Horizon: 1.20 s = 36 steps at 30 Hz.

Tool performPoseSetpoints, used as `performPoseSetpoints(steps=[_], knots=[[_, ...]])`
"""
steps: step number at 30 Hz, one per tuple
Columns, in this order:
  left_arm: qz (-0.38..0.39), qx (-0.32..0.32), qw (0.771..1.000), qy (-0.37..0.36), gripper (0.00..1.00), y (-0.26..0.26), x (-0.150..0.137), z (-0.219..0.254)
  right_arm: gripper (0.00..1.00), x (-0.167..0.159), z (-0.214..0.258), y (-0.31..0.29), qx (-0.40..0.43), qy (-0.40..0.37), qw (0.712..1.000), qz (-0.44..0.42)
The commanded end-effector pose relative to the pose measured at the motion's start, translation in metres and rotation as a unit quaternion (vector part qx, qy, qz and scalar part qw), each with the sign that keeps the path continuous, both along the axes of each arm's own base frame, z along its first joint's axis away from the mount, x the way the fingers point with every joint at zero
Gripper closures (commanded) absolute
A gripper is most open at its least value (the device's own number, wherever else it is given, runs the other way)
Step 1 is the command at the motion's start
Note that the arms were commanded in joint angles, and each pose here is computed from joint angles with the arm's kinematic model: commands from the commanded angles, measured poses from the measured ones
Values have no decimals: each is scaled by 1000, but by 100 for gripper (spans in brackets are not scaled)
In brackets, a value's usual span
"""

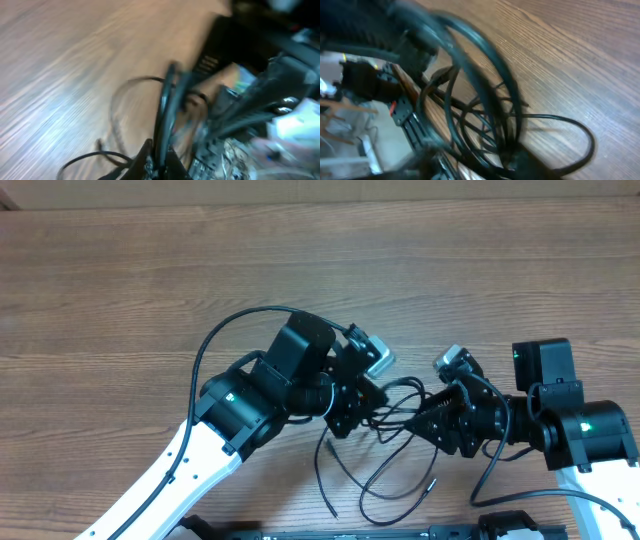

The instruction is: Untangle cables

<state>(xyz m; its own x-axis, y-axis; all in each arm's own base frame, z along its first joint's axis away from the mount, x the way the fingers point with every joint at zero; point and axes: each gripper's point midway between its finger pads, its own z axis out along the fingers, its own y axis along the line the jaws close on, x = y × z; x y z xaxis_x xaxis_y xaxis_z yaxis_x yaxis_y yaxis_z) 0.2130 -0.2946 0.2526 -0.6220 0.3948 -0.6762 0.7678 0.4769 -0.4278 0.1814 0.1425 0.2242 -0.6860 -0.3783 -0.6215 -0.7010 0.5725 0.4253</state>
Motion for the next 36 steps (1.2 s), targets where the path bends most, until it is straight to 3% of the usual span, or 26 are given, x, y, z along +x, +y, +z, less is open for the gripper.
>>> performPoseSetpoints(steps=[1,6,8,10,13,14,16,17,18,22,26,30,36], knots=[[100,0,995,5,96,13,24,13,96,-5,5,2,9,-2,1000,8],[109,-3,994,13,96,17,28,13,96,-8,4,2,8,5,1000,7],[153,9,988,25,96,29,38,8,96,-10,3,1,5,13,1000,5],[274,46,958,65,96,65,58,-10,96,-13,-1,-2,-4,26,1000,-1],[360,66,923,120,96,98,64,-25,96,-11,-8,-10,-27,50,998,-36],[365,66,920,130,96,103,64,-26,96,-6,-13,-16,-44,60,995,-65],[315,54,938,131,96,94,59,-22,95,5,-21,-31,-75,84,983,-143],[263,42,957,119,96,82,53,-17,8,8,-23,-35,-81,91,979,-164],[181,19,978,102,96,65,41,-7,0,9,-22,-34,-80,90,979,-164],[21,-34,996,73,96,41,9,12,0,8,-20,-31,-71,87,982,-153],[-36,-72,995,60,96,31,-3,26,0,-8,-1,-3,-1,45,998,-33],[-97,-128,986,44,96,21,-15,48,0,-11,4,2,11,22,1000,1],[-210,-235,949,12,96,11,-39,95,0,-13,8,6,24,5,999,24]])
